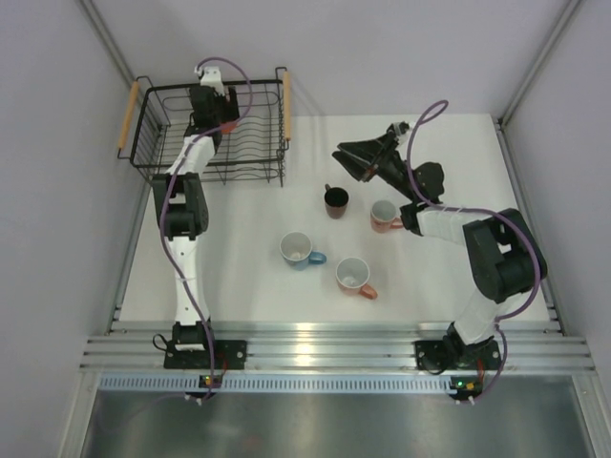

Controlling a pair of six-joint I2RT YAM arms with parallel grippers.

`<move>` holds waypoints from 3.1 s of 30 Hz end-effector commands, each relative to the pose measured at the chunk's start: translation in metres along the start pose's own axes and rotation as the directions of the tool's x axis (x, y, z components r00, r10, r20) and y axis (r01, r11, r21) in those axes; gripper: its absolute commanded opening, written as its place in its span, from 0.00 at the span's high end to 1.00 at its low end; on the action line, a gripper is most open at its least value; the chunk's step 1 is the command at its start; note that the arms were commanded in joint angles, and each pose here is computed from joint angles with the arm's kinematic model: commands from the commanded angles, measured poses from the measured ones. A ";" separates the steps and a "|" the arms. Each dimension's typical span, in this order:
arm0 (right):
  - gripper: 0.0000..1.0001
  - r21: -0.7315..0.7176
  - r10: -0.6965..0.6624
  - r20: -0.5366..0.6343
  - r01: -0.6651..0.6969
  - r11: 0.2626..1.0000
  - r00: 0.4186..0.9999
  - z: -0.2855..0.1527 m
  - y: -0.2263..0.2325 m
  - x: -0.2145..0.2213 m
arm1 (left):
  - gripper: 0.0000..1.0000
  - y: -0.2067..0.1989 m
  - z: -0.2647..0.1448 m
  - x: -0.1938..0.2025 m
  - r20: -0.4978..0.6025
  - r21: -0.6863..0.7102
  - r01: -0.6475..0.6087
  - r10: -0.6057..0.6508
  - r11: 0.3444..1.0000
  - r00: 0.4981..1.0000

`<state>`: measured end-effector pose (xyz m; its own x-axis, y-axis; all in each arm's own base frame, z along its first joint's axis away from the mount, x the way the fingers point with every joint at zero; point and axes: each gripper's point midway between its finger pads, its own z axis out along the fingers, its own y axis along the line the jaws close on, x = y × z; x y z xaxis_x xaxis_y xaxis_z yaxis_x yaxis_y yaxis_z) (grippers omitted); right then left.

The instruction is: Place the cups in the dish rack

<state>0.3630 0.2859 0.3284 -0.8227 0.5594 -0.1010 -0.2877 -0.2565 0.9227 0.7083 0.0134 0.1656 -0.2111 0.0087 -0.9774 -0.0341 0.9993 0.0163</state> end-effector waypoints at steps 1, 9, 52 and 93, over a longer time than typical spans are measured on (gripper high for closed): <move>0.55 -0.350 -0.262 -0.007 0.243 0.904 0.965 -0.022 0.086 0.022 | 1.00 0.017 0.007 -0.054 0.143 -0.031 -0.012 0.016 0.999 0.990; 0.54 -0.338 -0.274 0.014 0.262 0.904 0.962 -0.025 0.087 0.011 | 1.00 0.024 0.021 -0.013 0.071 -0.020 0.001 0.000 1.000 0.997; 0.46 -0.338 -0.287 0.035 0.281 0.898 0.957 -0.036 0.093 0.011 | 0.01 0.044 -0.002 -0.045 0.110 -0.103 0.024 -0.013 0.994 0.994; 0.33 0.739 -0.789 -0.259 0.640 0.210 0.558 -0.163 0.018 -0.041 | 0.03 -0.058 -0.296 -0.109 0.063 0.204 0.495 -0.516 0.845 0.854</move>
<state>0.3060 0.1609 0.3433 -0.2623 0.4485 -0.8544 -0.4123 0.7485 0.5194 0.4471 -0.0472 0.3863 0.0361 -0.4492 -0.8927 0.0942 0.8908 -0.4445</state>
